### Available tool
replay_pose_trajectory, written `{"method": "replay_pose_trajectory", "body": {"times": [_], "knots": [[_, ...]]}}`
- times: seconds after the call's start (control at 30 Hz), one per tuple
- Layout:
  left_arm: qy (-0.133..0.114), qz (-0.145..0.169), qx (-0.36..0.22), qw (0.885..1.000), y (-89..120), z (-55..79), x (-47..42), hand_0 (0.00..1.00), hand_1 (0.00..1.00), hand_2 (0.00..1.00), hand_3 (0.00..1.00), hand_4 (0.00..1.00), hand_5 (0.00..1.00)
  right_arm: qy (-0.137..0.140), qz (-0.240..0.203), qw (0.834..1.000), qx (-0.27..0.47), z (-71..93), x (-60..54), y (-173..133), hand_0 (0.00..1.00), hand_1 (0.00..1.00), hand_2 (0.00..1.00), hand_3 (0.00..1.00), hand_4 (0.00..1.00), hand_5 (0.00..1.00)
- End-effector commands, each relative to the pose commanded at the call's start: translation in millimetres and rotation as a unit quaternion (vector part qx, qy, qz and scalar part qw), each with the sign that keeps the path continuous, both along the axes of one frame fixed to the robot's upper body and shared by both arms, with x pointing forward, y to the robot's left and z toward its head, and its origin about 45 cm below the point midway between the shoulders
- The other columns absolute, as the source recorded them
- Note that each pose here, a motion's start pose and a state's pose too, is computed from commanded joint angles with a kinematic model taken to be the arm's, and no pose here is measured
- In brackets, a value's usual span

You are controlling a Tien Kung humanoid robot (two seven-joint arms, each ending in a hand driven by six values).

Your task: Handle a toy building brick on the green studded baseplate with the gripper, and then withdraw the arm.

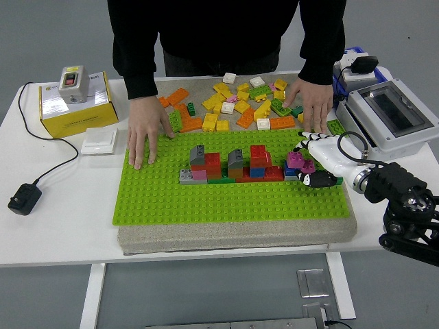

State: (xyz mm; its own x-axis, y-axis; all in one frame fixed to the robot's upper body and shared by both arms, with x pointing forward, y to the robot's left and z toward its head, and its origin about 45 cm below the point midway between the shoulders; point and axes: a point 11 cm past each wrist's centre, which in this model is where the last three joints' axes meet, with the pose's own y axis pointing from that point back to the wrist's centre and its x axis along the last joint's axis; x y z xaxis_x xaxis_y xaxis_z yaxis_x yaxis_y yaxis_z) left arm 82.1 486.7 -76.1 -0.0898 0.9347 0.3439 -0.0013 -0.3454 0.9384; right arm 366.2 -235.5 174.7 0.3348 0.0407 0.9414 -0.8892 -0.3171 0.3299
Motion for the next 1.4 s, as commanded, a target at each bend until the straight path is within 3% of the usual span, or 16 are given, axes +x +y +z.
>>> {"method": "replay_pose_trajectory", "body": {"times": [0.7,0.87,1.07,1.4], "knots": [[-0.003,0.000,-0.001,1.000,0,0.2,1.2,0.686,0.581,0.579,0.602,0.205,0.620,-0.003,-0.004,1.000,0.002,2.2,1.1,-1,0.727,0.956,0.998,0.796,0.636,0.501],[-0.003,0.001,-0.001,1.000,0,0.1,0.8,0.685,0.581,0.580,0.603,0.206,0.621,-0.013,-0.005,1.000,0.010,12.2,3.6,0,0.727,0.955,0.998,0.796,0.635,0.501],[-0.002,0.002,0.000,1.000,1,0.5,0.0,0.681,0.582,0.581,0.604,0.209,0.624,-0.036,-0.004,0.999,0.032,35.3,3.9,4,0.730,0.955,0.998,0.797,0.634,0.502],[0.000,0.000,0.004,1.000,3,1.5,-0.5,0.679,0.577,0.581,0.604,0.211,0.628,-0.049,-0.006,0.998,0.047,57.7,-8.0,0,0.732,0.955,0.998,0.870,0.638,0.505]]}}
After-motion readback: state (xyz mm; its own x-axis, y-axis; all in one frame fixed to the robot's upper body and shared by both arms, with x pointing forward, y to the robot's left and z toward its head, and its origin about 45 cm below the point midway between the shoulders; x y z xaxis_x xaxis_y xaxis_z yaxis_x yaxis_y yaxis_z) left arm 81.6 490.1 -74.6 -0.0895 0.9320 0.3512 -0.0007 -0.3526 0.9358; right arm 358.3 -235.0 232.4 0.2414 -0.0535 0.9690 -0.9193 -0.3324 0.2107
